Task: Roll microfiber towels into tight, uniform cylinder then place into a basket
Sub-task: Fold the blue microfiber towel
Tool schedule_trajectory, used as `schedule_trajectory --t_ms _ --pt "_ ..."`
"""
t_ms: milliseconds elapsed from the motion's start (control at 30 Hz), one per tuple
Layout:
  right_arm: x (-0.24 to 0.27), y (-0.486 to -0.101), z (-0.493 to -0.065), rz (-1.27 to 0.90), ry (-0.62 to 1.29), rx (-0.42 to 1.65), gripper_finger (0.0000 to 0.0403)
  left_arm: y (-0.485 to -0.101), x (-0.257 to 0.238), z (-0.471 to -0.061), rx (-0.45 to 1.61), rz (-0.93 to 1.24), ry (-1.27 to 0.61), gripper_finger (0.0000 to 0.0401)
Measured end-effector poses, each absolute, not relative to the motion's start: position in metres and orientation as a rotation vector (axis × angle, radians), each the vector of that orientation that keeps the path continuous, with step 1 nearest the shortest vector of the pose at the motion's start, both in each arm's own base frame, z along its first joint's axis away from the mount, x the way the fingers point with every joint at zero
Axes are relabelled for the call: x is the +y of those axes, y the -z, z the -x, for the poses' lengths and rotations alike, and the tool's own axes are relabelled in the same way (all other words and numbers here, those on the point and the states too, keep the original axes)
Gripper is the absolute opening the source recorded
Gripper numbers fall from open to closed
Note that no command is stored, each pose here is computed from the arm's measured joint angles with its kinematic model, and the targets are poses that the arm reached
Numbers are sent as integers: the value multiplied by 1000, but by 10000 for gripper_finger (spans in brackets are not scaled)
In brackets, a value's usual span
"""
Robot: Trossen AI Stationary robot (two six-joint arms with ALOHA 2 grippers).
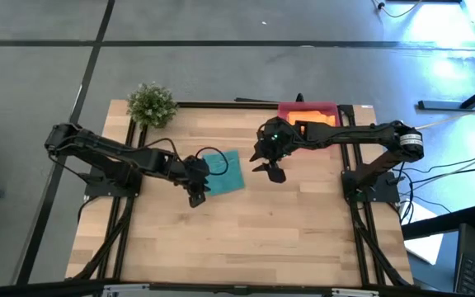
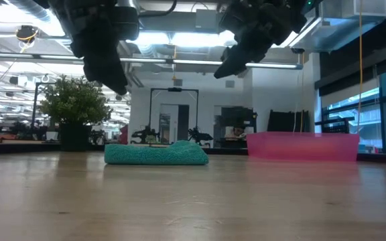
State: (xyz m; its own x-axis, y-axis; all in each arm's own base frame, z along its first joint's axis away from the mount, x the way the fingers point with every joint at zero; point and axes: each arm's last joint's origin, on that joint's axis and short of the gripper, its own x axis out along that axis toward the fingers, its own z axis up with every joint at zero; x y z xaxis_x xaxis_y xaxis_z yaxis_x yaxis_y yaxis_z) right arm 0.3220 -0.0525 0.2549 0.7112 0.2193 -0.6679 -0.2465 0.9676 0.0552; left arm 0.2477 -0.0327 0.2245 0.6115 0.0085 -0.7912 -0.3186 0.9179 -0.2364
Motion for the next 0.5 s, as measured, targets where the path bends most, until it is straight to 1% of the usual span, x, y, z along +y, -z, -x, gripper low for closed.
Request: schedule_trajectory --t_ms 167,367,500 --pt "-49 -255 -323 40 -280 727 181 -224 -36 -247 909 417 -186 134" --pt "-27 -244 -332 79 -373 751 181 -224 -53 -244 938 269 -24 130" --pt "-8 -223 -344 130 -412 786 181 -224 -63 -241 944 236 13 129"
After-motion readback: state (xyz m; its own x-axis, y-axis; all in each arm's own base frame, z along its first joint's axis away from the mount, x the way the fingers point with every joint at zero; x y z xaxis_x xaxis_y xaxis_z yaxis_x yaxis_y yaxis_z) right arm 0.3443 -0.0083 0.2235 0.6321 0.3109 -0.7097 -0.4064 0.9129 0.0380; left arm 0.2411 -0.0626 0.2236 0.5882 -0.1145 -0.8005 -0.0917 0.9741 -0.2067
